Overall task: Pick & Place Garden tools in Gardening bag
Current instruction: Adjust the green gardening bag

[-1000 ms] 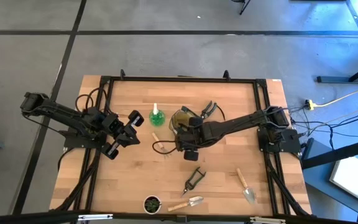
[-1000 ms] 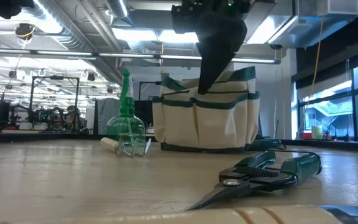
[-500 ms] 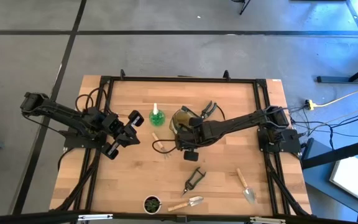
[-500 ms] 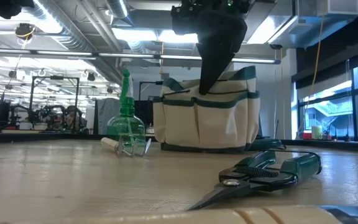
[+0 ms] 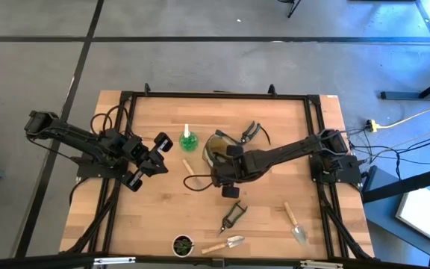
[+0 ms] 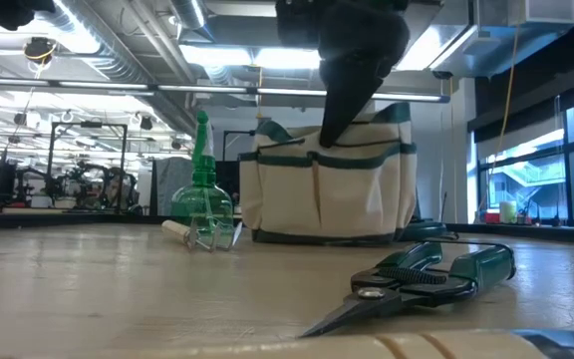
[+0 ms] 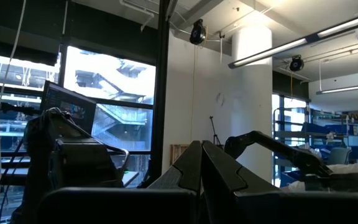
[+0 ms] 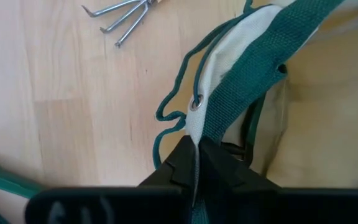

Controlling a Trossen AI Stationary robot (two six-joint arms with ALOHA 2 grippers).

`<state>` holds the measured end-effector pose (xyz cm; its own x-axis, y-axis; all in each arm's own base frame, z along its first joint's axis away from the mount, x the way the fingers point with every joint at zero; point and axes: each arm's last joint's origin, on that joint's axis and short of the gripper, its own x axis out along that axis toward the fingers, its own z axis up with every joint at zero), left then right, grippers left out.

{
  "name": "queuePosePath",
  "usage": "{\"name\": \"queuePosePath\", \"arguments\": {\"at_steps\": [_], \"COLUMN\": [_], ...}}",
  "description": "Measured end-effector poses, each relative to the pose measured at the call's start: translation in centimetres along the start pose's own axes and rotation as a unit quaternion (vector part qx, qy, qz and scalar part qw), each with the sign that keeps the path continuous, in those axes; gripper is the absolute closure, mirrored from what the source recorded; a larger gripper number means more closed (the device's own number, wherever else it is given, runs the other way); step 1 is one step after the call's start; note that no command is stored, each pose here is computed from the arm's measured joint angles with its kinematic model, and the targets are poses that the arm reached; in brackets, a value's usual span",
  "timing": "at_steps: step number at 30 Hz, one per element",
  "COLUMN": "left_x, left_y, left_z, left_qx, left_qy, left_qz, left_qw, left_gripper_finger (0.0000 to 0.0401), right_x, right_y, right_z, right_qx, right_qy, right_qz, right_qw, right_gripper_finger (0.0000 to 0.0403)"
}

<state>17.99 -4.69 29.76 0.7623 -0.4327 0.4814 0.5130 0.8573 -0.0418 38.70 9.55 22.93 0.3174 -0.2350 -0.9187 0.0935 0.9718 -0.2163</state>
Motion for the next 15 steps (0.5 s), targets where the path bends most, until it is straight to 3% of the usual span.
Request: {"name": "queuePosePath", "arguments": {"at_steps": [6,15], "left_x": [0.0,0.0], "left_y": [0.0,0.0], "left_z": [0.0,0.0], "left_qx": [0.0,0.004], "left_qy": [0.0,0.0], "left_qz": [0.0,0.0], "left_qw": [1.0,1.0], "left_gripper_finger": [0.0395,0.0395], "right_x": [-0.5,-3.9], "right_y": [0.0,0.1], "right_z": [-0.2,0.9], "right_qx": [-0.002,0.012], "right_qy": [-0.003,-0.041], "right_qz": [-0.011,-0.023], "right_qw": [1.0,0.999], "right_gripper_finger": [0.0385,0.0385]}}
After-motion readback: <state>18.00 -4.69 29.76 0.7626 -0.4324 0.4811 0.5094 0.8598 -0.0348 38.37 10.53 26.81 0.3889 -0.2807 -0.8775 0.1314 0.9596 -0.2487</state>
